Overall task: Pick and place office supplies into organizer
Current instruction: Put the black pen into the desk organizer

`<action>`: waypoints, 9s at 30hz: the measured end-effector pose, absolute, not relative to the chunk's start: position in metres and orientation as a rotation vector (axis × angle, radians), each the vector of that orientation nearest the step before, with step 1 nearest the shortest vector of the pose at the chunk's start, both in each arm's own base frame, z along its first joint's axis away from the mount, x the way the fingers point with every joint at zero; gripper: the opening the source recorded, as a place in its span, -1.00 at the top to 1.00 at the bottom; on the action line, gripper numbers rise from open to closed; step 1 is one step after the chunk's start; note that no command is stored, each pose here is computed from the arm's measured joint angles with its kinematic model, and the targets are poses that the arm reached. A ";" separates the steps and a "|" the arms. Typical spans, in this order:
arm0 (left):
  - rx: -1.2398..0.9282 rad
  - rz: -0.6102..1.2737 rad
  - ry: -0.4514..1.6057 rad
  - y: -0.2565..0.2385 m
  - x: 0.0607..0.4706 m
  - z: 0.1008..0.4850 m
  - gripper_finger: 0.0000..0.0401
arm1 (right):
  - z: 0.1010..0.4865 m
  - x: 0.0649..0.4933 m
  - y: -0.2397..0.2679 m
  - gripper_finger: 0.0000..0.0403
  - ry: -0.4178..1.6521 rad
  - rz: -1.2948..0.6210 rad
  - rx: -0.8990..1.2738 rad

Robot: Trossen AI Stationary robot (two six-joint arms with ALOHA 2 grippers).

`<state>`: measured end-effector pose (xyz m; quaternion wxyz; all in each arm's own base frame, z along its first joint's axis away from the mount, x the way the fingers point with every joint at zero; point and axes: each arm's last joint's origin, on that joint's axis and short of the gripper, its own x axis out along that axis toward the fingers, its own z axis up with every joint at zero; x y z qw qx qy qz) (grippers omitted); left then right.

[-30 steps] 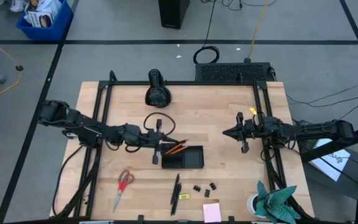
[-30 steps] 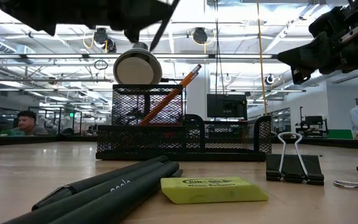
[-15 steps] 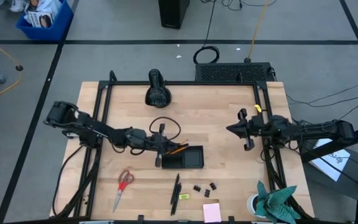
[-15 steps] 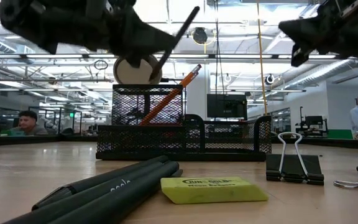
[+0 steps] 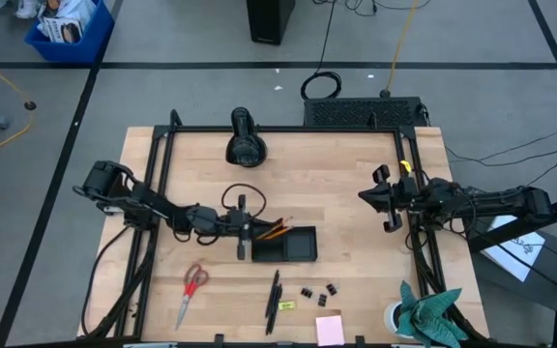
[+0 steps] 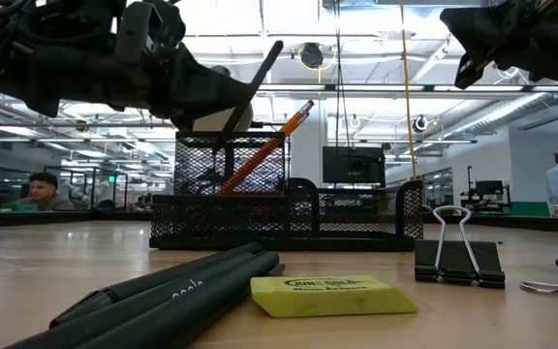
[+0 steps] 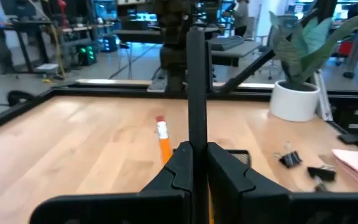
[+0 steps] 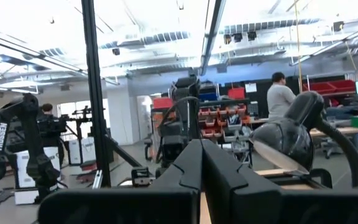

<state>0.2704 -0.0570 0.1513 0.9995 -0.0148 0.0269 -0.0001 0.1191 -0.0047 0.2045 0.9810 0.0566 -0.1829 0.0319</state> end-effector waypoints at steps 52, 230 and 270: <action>-0.146 -0.010 0.019 -0.070 0.276 0.166 0.58 | 0.204 0.120 -0.005 1.00 -0.370 0.055 0.076; -0.915 0.686 1.310 -0.210 0.298 0.193 0.82 | 0.198 0.124 -0.007 0.98 -0.303 -0.002 0.066; -0.945 0.696 1.318 -0.171 0.322 0.189 -0.24 | 0.193 0.127 -0.007 0.98 -0.257 0.001 0.081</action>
